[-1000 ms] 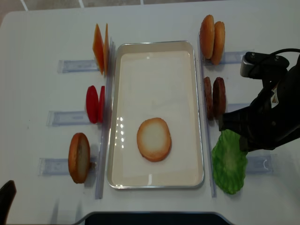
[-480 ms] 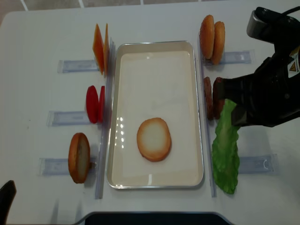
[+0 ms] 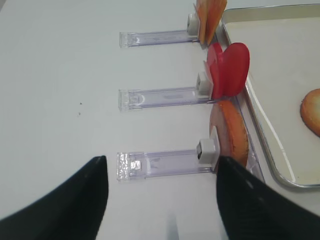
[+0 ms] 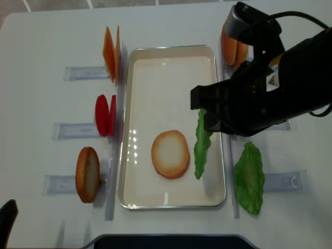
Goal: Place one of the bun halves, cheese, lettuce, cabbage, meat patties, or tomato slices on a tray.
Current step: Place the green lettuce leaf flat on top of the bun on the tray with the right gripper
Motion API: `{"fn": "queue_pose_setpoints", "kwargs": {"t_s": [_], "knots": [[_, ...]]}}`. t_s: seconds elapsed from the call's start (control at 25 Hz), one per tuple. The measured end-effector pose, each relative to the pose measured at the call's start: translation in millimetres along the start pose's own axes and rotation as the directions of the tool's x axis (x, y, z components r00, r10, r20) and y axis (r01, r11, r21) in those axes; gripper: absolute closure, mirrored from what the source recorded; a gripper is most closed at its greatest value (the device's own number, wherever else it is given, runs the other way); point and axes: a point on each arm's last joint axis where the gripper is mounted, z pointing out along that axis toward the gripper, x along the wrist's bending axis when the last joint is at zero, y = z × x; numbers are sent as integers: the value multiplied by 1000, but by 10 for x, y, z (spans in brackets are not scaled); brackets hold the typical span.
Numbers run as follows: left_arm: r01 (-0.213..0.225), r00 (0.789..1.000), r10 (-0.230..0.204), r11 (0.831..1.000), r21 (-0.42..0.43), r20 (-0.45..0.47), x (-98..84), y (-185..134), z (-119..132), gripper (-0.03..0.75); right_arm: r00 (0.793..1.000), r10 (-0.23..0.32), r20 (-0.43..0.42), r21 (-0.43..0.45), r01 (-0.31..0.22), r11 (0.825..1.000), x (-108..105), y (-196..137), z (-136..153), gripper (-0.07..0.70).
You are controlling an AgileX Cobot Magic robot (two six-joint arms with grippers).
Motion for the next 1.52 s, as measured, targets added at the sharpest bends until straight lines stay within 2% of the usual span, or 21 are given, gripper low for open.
{"fn": "queue_pose_setpoints", "kwargs": {"t_s": [0.28, 0.6, 1.2, 1.52], "knots": [[0, 1000, 0, 1000, 0, 0, 0, 0, 0, 198, 994, 5, -108, 68, 2, 998, 101, 93, 472, 603], [0, 1000, 0, 1000, 0, 0, 0, 0, 0, 198, 976, 25, -218, 94, -4, 996, 161, 158, 785, 603], [0, 1000, 0, 1000, 0, 0, 0, 0, 0, 198, 974, 18, -227, 6, -17, 1000, 165, 258, 846, 603], [0, 1000, 0, 1000, 0, 0, 0, 0, 0, 198, 976, 30, -214, 15, -27, 1000, 140, 269, 932, 603]]}}
